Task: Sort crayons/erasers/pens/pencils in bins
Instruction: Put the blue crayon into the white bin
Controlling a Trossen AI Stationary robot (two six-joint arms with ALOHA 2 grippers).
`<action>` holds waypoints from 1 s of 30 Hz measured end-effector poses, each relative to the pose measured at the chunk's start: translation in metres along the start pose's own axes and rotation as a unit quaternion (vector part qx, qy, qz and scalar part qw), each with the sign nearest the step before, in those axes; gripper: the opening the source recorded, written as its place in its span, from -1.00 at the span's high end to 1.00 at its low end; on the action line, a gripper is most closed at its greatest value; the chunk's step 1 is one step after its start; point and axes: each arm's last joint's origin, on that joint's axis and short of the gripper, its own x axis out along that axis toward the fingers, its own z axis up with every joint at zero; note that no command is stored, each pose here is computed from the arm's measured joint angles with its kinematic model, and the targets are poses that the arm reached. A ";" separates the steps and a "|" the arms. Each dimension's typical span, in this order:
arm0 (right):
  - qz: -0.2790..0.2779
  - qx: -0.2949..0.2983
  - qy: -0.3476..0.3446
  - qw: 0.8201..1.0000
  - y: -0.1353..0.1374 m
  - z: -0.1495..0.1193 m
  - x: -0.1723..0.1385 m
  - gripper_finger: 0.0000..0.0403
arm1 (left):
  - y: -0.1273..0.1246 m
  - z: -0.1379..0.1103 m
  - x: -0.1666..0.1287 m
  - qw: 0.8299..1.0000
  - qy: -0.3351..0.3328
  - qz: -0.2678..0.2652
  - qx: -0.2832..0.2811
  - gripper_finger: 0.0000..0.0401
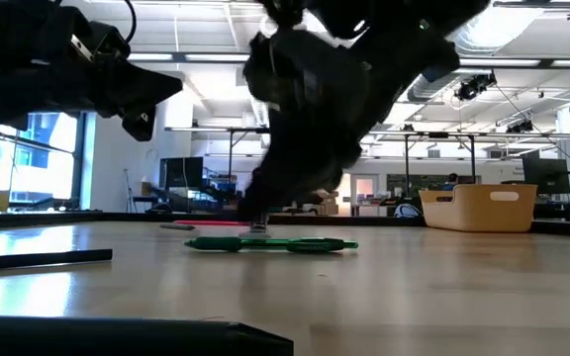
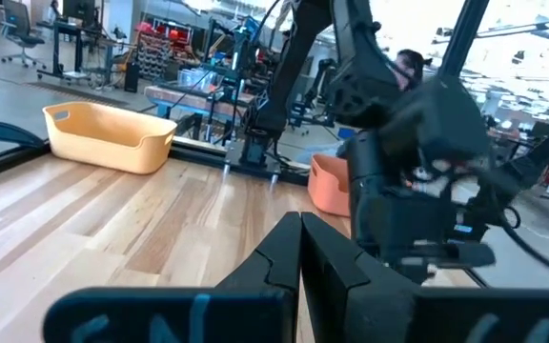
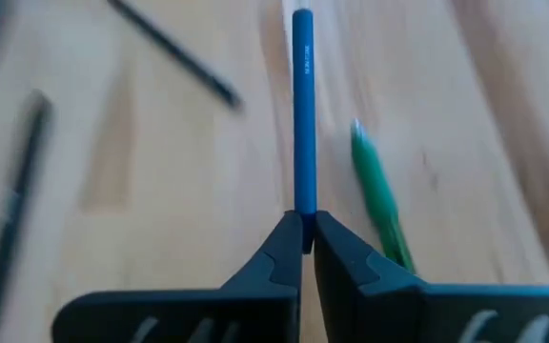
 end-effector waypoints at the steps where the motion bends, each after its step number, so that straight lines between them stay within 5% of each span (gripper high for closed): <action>1: 0.008 -0.001 -0.023 1.000 -0.002 0.001 -0.004 1.00 | 0.000 0.000 0.000 1.000 -0.001 0.000 0.000 1.00; 7: 0.044 -0.002 -0.168 0.985 -0.019 0.004 -0.022 1.00 | -0.001 0.003 0.001 0.999 -0.010 -0.017 -0.030 1.00; 14: 0.054 -0.001 -0.324 0.945 -0.034 0.012 -0.037 1.00 | -0.013 0.018 0.014 0.993 -0.019 -0.101 -0.052 0.88; 30: 0.069 -0.051 -0.462 0.883 -0.026 0.029 -0.059 1.00 | -0.024 0.021 0.020 0.991 -0.025 -0.126 -0.028 0.30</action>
